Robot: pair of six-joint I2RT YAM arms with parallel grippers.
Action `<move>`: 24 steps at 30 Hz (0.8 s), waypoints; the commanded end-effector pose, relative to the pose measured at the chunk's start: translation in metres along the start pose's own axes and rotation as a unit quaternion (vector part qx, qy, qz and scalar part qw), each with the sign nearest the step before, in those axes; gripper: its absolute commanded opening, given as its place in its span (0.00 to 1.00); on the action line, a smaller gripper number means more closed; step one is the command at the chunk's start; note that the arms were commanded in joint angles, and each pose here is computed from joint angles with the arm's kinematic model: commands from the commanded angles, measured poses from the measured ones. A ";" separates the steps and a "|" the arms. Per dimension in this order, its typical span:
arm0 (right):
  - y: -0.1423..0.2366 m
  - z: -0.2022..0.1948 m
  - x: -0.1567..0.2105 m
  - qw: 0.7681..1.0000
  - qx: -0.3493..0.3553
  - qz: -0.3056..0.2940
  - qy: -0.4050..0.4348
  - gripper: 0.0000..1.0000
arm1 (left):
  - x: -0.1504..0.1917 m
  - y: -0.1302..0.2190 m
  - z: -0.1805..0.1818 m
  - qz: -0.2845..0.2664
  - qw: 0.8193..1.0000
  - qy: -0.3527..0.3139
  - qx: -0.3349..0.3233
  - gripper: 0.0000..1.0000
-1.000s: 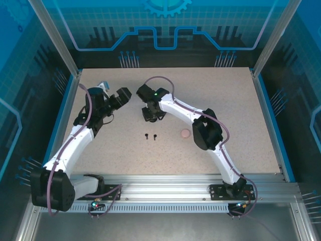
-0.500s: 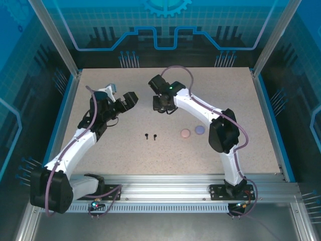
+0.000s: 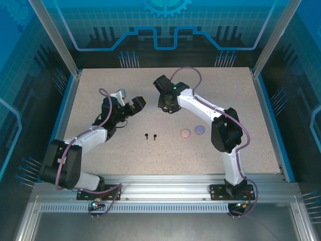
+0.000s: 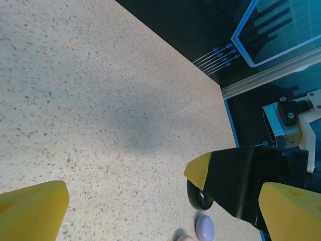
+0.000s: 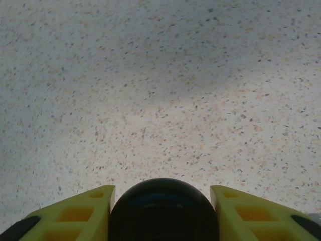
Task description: Insert wireless bluetooth earbuds into charging case
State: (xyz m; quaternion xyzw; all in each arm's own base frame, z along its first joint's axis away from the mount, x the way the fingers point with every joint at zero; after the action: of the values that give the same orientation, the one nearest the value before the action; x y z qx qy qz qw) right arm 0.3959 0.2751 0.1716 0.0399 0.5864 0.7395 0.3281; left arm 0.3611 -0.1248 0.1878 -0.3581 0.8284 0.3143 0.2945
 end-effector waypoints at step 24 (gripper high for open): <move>0.023 0.014 -0.026 0.965 -0.100 0.006 -0.241 0.38 | 0.029 -0.030 -0.022 -0.076 0.984 0.020 0.162 0.99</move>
State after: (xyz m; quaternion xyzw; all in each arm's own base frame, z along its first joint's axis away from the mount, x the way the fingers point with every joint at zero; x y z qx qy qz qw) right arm 0.4060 0.2624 0.1945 0.1741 0.4450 0.7566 0.4463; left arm 0.3649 -0.1633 0.1594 -0.3668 0.8474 0.1936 0.3314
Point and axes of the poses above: each hand's point on the last joint's axis, 136 mm out from that joint toward the fingers, its own y axis back along the fingers, its own z axis along the line the jaws close on, x = y × z, the point moved 5 cm from there along y, back along the fingers, and after that the axes turned 14 degrees about -y, right-handed, at the moved point
